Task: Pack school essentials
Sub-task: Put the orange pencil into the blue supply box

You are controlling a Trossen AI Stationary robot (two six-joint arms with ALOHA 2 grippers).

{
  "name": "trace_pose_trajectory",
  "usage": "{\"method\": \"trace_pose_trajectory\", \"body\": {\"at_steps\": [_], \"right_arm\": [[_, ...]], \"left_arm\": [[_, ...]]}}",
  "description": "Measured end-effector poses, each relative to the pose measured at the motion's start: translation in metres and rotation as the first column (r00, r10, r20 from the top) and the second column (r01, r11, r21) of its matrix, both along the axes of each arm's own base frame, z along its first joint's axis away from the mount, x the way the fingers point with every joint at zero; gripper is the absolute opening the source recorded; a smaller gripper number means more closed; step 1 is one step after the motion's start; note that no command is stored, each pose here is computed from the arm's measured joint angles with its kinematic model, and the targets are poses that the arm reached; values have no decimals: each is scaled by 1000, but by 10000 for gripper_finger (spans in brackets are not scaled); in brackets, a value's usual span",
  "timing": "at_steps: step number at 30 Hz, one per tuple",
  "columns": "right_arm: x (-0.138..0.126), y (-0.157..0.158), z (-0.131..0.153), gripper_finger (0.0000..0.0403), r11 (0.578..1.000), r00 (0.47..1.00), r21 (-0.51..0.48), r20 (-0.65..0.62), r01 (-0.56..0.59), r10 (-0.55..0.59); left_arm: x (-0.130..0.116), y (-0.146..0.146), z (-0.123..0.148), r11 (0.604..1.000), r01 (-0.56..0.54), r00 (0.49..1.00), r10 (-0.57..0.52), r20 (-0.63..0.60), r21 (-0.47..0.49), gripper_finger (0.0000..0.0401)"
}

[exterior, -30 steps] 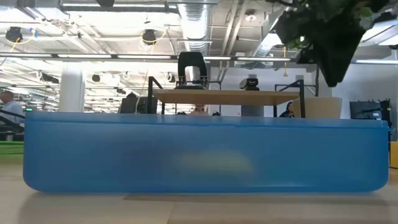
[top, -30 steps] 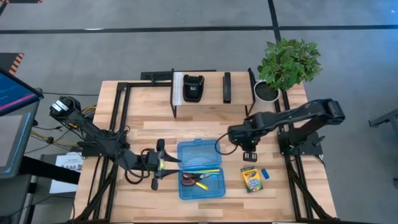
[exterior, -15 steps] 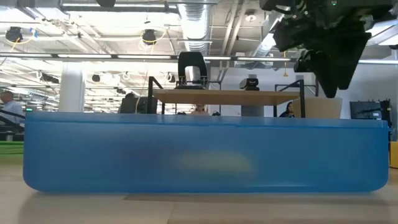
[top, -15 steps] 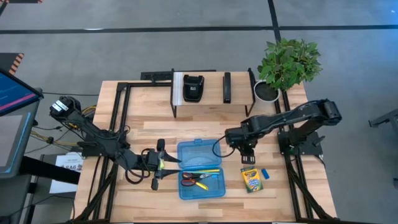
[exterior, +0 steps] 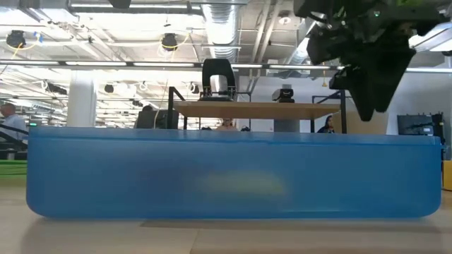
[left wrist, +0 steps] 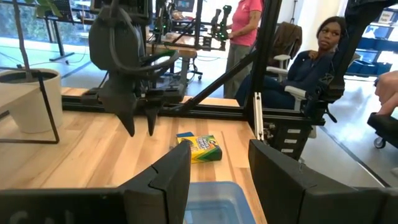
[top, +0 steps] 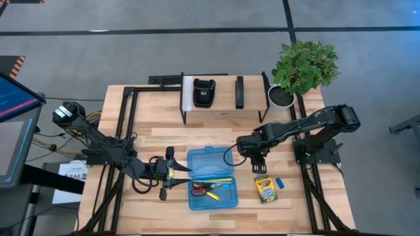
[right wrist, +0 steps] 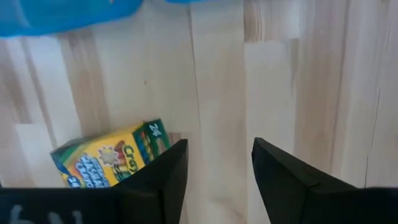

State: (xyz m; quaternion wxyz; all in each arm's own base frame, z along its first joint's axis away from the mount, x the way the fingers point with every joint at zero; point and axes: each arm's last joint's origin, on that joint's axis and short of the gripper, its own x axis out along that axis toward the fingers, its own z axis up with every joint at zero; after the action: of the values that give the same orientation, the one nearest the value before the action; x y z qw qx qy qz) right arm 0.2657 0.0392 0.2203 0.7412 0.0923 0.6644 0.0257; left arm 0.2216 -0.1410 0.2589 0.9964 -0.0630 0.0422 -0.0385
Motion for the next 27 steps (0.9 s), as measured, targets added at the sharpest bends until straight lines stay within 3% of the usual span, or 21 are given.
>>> {"method": "trace_pose_trajectory", "body": {"at_steps": [27], "right_arm": [[-3, -3, -7, 190, 1000, 1000, 5, -20, 10, -10]], "left_arm": [[0, 0, 0, 1000, -2, 1000, 2, 1, -1, 149]]}}
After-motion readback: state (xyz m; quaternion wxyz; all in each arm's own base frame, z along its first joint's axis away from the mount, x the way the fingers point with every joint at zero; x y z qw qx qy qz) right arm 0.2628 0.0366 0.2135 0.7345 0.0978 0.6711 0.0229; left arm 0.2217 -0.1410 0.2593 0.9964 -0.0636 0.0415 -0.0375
